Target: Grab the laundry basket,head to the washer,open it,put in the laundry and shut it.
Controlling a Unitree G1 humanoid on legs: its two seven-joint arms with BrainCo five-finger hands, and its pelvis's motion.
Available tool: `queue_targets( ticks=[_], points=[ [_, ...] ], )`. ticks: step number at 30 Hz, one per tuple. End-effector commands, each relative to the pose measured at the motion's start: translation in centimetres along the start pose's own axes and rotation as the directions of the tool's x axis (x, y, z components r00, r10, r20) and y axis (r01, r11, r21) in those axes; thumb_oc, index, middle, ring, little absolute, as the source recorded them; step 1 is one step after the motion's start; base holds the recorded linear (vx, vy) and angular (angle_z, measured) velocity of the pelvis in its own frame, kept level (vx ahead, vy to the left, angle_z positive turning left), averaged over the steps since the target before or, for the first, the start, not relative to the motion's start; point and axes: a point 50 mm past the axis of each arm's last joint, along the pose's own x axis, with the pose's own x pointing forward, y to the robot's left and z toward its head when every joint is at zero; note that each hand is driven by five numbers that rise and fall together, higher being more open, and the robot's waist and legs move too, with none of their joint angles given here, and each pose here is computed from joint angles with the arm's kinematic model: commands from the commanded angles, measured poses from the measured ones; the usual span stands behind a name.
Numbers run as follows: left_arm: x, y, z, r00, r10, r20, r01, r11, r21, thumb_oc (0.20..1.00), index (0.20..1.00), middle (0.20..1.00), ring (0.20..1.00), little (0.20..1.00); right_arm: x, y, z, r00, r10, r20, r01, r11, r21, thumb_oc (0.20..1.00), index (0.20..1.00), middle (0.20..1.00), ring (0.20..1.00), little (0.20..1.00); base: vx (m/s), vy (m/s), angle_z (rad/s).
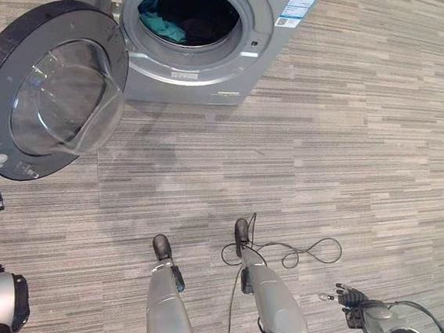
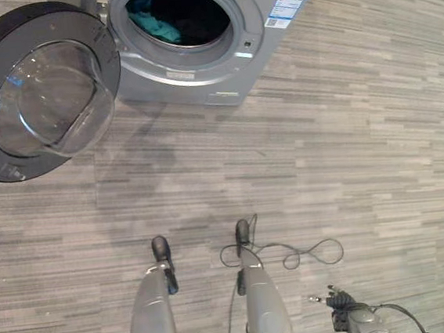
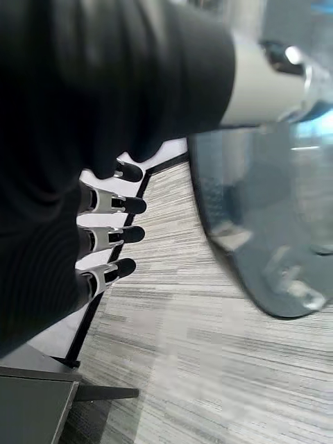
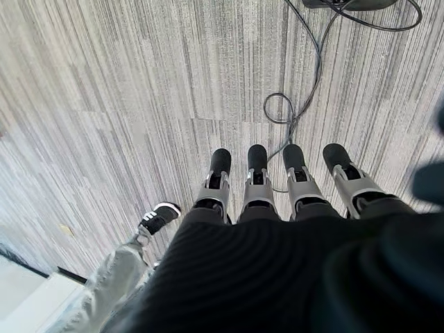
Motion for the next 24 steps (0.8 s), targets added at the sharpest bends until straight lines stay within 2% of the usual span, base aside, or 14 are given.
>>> queue_targets(
  ticks=[1, 4, 6, 7, 9, 12, 15, 16, 17, 18, 19, 20, 23, 24],
  points=[
    [0.2, 1.9, 0.7, 0.995, 0.088, 0.036, -0.088, 0.996, -0.001, 1.0, 1.0, 1.0, 1.0, 1.0, -1.0, -1.7, -3.3, 0.994, -0.059, -0.092, 0.063, 0.997, 0.041, 1.0, 1.0, 1.0, 1.0, 1.0, 0.05, 0.009, 0.06],
    [0.4, 1.0, 2.3, 0.995, 0.065, 0.082, -0.065, 0.998, 0.002, 1.0, 1.0, 1.0, 1.0, 1.0, -1.3, -1.9, -4.2, 0.991, -0.062, -0.114, 0.068, 0.996, 0.049, 1.0, 1.0, 1.0, 1.0, 1.0, 0.06, 0.015, 0.03],
    [0.2, -1.2, 3.4, 0.992, 0.008, 0.126, -0.006, 1.0, -0.017, 1.0, 1.0, 1.0, 1.0, 1.0, -1.7, -1.8, -5.5, 0.988, -0.049, -0.148, 0.056, 0.998, 0.04, 1.0, 1.0, 1.0, 1.0, 1.0, 0.07, 0.03, 0.06],
    [-0.4, -4.5, 3.9, 0.98, -0.08, 0.18, 0.083, 0.996, -0.013, 1.0, 1.0, 1.0, 1.0, 1.0, -1.7, -2.1, -5.2, 0.99, -0.067, -0.127, 0.075, 0.995, 0.06, 1.0, 1.0, 1.0, 1.0, 1.0, 0.05, 0.035, 0.07],
    [-0.9, -5.7, 3.9, 0.973, -0.116, 0.201, 0.121, 0.993, -0.015, 1.0, 1.0, 1.0, 1.0, 1.0, -1.5, -2.2, -4.6, 0.992, -0.071, -0.104, 0.08, 0.993, 0.084, 1.0, 1.0, 1.0, 1.0, 1.0, 0.03, 0.028, 0.09],
    [-3.1, -10.2, 5.2, 0.916, -0.234, 0.325, 0.253, 0.967, -0.017, 1.0, 1.0, 1.0, 1.0, 1.0, -1.2, -1.8, -3.8, 0.995, -0.064, -0.074, 0.071, 0.993, 0.099, 1.0, 1.0, 1.0, 1.0, 1.0, 0.01, 0.008, 0.07],
    [-6.1, -13.2, 5.8, 0.841, -0.317, 0.44, 0.353, 0.935, -0.002, 1.0, 1.0, 1.0, 1.0, 1.0, -1.1, -1.6, -3.2, 0.997, -0.061, -0.039, 0.066, 0.99, 0.124, 1.0, 1.0, 1.0, 1.0, 1.0, 0.01, -0.03, 0.1],
    [-6.1, -13.2, 5.8, 0.841, -0.316, 0.439, 0.353, 0.936, -0.002, 1.0, 1.0, 1.0, 1.0, 1.0, -1.2, -1.7, -3.3, 0.997, -0.062, -0.04, 0.066, 0.99, 0.123, 1.0, 1.0, 1.0, 1.0, 1.0, 0.04, -0.128, 0.09],
    [-10.3, -16.3, 5.2, 0.74, -0.421, 0.524, 0.458, 0.887, 0.065, 1.0, 1.0, 1.0, 1.0, 1.0, -1.2, -1.3, -3.2, 0.999, -0.047, -0.019, 0.05, 0.989, 0.14, 1.0, 1.0, 1.0, 1.0, 1.0, 0.03, -0.09, 0.06],
    [-10.3, -16.3, 5.2, 0.741, -0.421, 0.523, 0.458, 0.887, 0.065, 1.0, 1.0, 1.0, 1.0, 1.0, -1.2, -1.3, -3.2, 0.999, -0.048, -0.019, 0.05, 0.989, 0.139, 1.0, 1.0, 1.0, 1.0, 1.0, 0.04, -0.161, 0.02],
    [-13.7, -18.6, 3.7, 0.673, -0.519, 0.527, 0.567, 0.819, 0.084, 1.0, 1.0, 1.0, 1.0, 1.0, -1.2, -1.0, -3.2, 0.999, -0.041, -0.008, 0.041, 0.988, 0.15, 1.0, 1.0, 1.0, 1.0, 1.0, 0.02, -0.119, 0.03],
    [-17.0, -20.5, 4.0, 0.552, -0.614, 0.564, 0.648, 0.742, 0.173, 1.0, 1.0, 1.0, 1.0, 1.0, -1.2, -1.0, -3.0, 0.999, -0.045, 0.011, 0.043, 0.987, 0.155, 1.0, 1.0, 1.0, 1.0, 1.0, 0.03, -0.15, 0.01],
    [-21.3, -23.2, 4.8, 0.383, -0.713, 0.588, 0.745, 0.615, 0.26, 1.0, 1.0, 1.0, 1.0, 1.0, -1.1, -1.1, -2.0, 0.997, -0.055, 0.047, 0.047, 0.985, 0.168, 1.0, 1.0, 1.0, 1.0, 1.0, 0.0, -0.124, -0.03],
    [-23.2, -24.2, 5.1, 0.3, -0.749, 0.59, 0.782, 0.548, 0.297, 1.0, 1.0, 1.0, 1.0, 1.0, -1.1, -1.1, -1.5, 0.996, -0.059, 0.067, 0.048, 0.985, 0.163, 1.0, 1.0, 1.0, 1.0, 1.0, -0.01, -0.116, -0.04]
  ],
)
